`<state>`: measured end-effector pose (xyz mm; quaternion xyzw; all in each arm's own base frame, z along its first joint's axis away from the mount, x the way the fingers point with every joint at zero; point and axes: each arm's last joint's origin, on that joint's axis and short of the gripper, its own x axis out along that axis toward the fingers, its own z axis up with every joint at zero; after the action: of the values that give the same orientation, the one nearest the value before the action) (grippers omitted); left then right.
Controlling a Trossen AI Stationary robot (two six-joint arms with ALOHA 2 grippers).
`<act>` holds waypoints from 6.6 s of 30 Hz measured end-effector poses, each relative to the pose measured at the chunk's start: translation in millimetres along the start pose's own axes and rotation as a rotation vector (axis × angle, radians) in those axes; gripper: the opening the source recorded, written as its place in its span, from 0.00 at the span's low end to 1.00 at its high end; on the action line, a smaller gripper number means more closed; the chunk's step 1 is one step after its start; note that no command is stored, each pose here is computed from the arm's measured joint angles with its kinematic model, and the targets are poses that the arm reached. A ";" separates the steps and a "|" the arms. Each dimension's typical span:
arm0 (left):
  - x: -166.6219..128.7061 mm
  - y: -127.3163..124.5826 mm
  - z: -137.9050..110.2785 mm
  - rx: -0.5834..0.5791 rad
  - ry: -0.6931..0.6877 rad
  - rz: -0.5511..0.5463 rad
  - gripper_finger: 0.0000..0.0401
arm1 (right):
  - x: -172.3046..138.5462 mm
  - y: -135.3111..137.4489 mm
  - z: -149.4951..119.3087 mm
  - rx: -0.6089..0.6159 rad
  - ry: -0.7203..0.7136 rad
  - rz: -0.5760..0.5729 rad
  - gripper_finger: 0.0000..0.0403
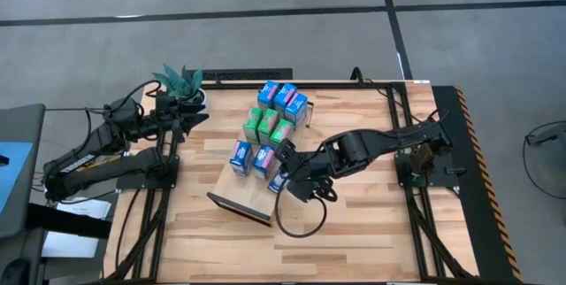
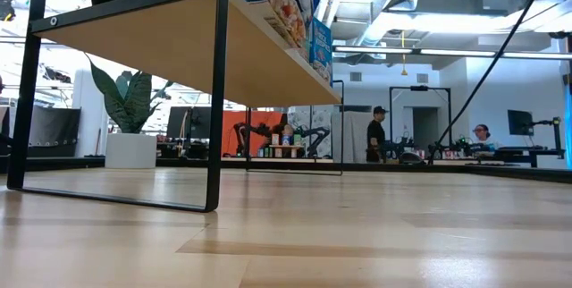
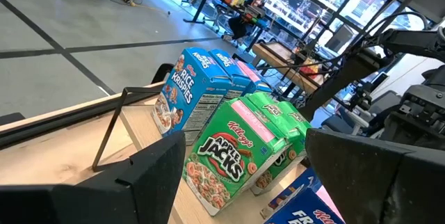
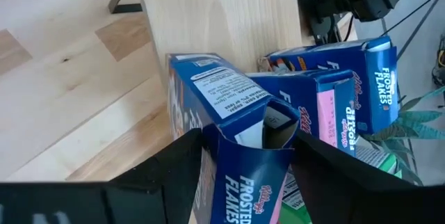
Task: Stack cereal on shelf
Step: Put the blue cereal box on the shelf aligned with the other blue cereal boxes, then return to Home Position
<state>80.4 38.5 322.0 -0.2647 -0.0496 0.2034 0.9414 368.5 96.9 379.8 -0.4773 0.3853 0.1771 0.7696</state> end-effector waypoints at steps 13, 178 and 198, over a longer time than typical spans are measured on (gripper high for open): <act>0.1 0.1 -0.1 0.000 0.000 0.000 0.71 | 8.5 -1.2 -2.0 0.030 -0.008 -0.016 0.60; -60.9 -16.8 24.3 0.166 -0.089 -0.026 0.71 | -225.5 65.9 -154.0 1.067 -0.583 -0.575 0.75; -48.9 28.3 -48.6 0.055 0.048 0.037 0.71 | -156.7 201.1 -249.5 1.383 -0.983 -0.718 0.75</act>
<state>35.5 17.2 266.5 -0.2445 -0.0167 0.2156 0.9452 33.6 -8.6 317.3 0.1272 -0.1360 -0.1594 0.9695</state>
